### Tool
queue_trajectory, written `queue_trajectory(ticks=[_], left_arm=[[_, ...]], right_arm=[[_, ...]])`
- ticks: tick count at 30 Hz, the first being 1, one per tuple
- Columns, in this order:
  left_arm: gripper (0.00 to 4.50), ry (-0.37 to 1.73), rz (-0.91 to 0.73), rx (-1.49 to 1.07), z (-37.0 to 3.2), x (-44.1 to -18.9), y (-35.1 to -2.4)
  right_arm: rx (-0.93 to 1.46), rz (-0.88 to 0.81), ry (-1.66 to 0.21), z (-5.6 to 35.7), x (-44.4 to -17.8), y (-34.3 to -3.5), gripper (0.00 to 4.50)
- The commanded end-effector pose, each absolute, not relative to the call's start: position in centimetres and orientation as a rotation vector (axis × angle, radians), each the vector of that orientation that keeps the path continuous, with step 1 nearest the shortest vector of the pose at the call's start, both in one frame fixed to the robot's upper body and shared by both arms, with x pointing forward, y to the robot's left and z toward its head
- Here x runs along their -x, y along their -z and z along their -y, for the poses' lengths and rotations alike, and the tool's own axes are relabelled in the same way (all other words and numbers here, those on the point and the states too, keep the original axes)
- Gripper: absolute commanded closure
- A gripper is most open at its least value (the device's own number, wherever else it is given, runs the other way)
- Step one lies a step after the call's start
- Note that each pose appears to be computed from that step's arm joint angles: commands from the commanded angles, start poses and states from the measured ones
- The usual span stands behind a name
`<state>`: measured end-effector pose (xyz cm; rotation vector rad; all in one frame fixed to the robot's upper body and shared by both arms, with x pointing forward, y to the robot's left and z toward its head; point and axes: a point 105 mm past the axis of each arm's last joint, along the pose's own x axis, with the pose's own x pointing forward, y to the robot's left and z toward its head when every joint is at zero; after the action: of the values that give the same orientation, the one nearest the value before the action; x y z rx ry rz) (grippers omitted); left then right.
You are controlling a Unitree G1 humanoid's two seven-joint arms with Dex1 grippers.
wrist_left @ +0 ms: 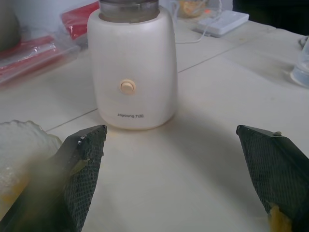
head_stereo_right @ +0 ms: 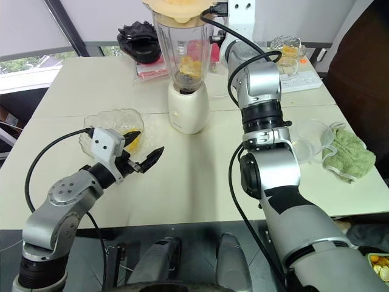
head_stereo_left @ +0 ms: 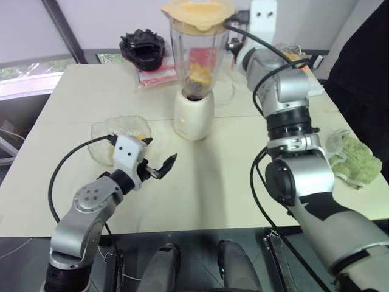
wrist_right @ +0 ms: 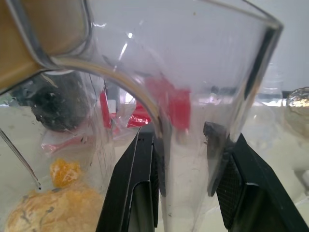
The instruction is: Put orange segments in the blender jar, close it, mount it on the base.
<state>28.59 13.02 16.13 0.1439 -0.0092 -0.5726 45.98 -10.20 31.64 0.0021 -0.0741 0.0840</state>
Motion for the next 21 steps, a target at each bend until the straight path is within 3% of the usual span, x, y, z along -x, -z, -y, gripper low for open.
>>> queue_trajectory(ticks=[1, 11, 21], left_arm=[[0.02, 0.593, 0.06, -0.162, -12.8, -28.7, -17.4], [0.02, 0.597, 0.064, -0.158, -12.8, -29.0, -17.4], [0.02, 0.574, 0.062, -0.151, -13.0, -28.5, -17.3]], right_arm=[[-0.011, 0.149, -0.088, 9.7, -44.7, -33.7, 3.56], [0.018, 0.12, -0.062, 9.9, -45.2, -31.3, 3.56], [0.03, 0.137, -0.095, 8.5, -46.3, -31.7, 3.56]])
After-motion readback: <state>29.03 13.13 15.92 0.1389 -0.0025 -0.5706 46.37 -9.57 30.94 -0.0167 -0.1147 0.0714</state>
